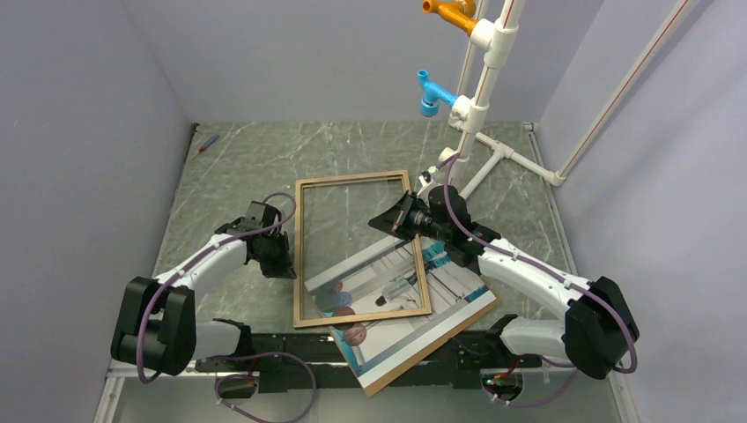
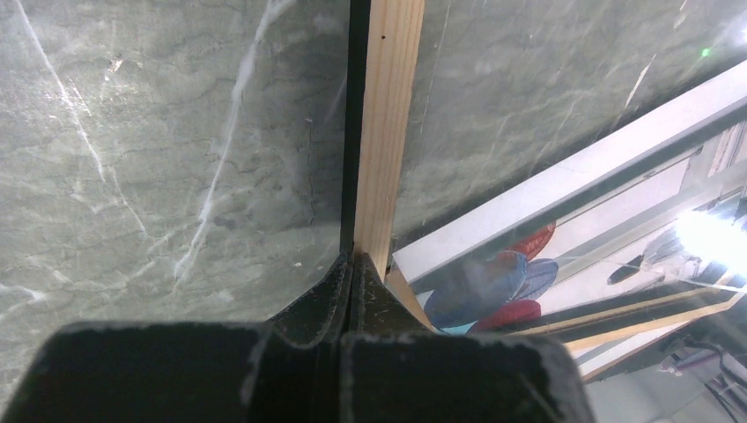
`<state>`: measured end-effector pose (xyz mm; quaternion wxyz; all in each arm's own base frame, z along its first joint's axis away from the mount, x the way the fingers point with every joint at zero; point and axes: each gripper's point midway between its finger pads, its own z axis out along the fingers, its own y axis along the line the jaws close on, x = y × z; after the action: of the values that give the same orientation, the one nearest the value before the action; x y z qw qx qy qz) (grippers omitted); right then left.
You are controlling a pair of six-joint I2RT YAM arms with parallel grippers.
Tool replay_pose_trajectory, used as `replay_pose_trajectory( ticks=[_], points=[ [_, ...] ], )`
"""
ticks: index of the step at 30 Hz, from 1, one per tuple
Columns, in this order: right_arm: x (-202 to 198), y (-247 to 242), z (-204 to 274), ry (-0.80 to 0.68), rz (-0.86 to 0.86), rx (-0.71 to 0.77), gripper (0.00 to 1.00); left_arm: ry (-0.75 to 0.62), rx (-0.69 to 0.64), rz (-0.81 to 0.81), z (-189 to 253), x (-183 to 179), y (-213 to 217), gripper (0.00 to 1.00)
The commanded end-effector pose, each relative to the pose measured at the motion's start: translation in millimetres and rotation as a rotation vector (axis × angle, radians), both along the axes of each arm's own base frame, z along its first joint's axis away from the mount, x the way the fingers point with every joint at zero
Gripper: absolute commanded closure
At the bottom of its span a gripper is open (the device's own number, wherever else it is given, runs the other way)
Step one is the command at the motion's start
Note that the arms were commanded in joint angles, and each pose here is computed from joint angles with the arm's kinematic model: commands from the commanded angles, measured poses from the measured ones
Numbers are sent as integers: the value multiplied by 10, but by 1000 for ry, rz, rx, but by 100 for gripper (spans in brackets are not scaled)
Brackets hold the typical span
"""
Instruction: Put the photo into the frame
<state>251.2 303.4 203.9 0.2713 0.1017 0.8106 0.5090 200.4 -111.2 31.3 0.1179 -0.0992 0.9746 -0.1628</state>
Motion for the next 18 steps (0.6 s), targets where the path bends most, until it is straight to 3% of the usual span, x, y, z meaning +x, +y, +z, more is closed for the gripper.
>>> replay_pose_trajectory(
  ticks=[1,18],
  points=[
    [-54,46,242,-31,28,71,100,21,35,-3,-119,-37,52,100],
    [-92,148,21,-2,101,34,100,22,32,-4,-133,-46,42,100]
  ],
)
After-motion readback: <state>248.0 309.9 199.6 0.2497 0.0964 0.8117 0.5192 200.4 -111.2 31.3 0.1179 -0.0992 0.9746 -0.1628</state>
